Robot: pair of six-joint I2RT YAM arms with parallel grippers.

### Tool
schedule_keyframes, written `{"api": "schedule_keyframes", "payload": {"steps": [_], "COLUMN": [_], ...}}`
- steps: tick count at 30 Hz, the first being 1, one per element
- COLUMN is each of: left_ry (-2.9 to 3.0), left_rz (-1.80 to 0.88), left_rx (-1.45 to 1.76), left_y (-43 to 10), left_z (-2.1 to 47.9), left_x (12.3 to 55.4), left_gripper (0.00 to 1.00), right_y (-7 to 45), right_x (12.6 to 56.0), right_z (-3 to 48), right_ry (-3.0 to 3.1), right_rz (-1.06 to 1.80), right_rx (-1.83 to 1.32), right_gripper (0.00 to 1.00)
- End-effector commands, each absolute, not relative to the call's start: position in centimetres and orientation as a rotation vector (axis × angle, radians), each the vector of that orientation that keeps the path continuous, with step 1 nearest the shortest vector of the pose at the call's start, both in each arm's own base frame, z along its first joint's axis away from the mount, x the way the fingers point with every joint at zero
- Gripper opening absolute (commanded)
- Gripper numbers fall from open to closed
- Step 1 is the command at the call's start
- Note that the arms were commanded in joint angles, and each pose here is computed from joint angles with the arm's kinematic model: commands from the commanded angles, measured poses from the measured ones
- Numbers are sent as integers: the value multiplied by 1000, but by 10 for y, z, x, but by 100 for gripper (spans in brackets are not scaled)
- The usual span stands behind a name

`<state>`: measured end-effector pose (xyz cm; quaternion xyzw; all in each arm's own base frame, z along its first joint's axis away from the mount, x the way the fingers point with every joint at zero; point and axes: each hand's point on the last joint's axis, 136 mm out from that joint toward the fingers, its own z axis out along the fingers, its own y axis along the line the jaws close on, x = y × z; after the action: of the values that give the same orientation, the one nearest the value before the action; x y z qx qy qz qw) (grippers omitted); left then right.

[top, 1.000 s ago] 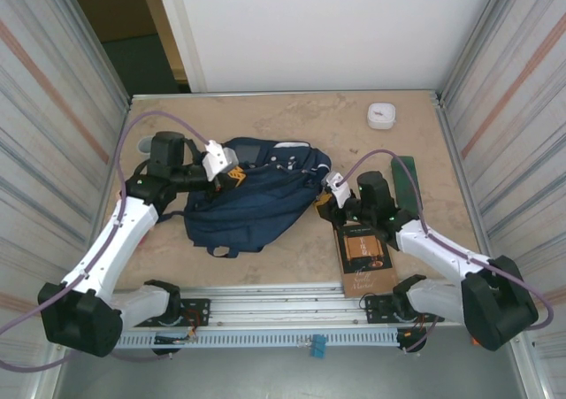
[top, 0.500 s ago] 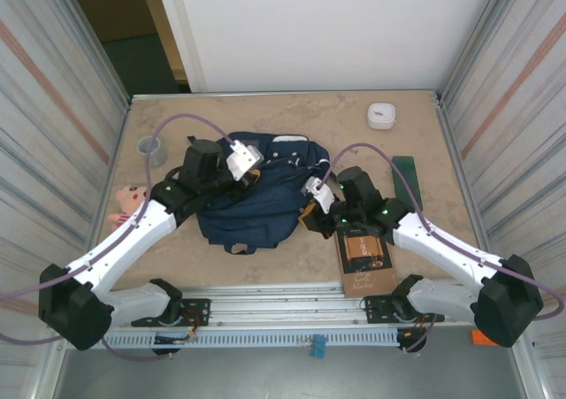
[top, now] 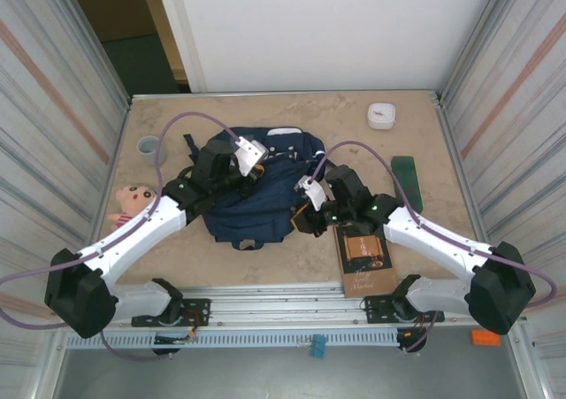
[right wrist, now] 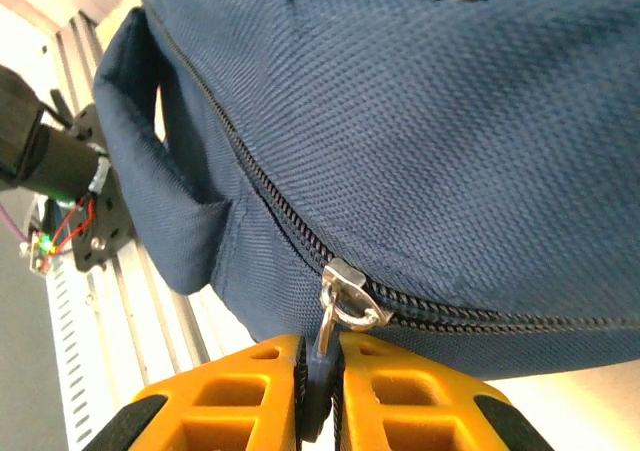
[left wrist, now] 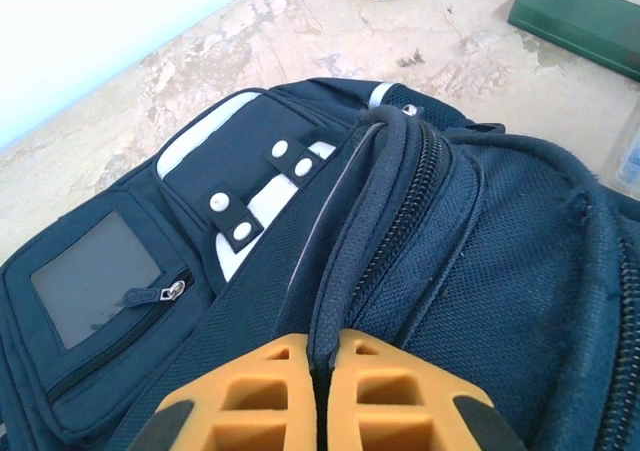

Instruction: Pack the student bag

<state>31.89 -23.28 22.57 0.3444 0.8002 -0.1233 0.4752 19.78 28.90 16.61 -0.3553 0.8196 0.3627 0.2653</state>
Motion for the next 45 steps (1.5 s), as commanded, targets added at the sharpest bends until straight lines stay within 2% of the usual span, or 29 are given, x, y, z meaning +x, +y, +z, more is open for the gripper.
{"api": "schedule_keyframes", "payload": {"steps": [1,2,5,13,19,21,23,24,28,31,35,45], "left_ry": [1866,1867,1857,1910,1877,1855,1828,1811,1753,1728,1701,1594], "left_rz": [-286,-281,-293,-305,-384,-422,-434,-435,-501,-539,-582,-755], "left_rx": [721,722,724,574,613,647,684,708,798,824,877,1051], "left_y": [-228,-227,-228,-227,-257,-265,-268,-269,-266,-260,-256,-272], "left_z": [260,259,260,257,259,261,263,265,271,273,274,280], "left_x": [332,332,330,338,334,331,327,325,317,314,311,285], "left_gripper": [0,0,0,0,0,0,0,0,0,0,0,0], "right_y": [290,288,282,303,344,349,341,335,296,270,252,270], "right_x": [208,211,217,201,195,199,207,211,228,237,244,286], "right_z": [172,172,169,182,191,191,191,191,189,183,178,182], "right_ry": [2223,2226,2230,2225,2181,2198,2239,2264,2368,2420,2440,2374], "right_rz": [1058,1056,1020,1008,1082,1101,1103,1116,1243,1324,1325,1434], "right_rx": [-837,-820,-798,-864,-815,-765,-662,-596,-215,59,218,448], "right_gripper": [18,16,0,0,1,13,33,40,66,70,71,70]}}
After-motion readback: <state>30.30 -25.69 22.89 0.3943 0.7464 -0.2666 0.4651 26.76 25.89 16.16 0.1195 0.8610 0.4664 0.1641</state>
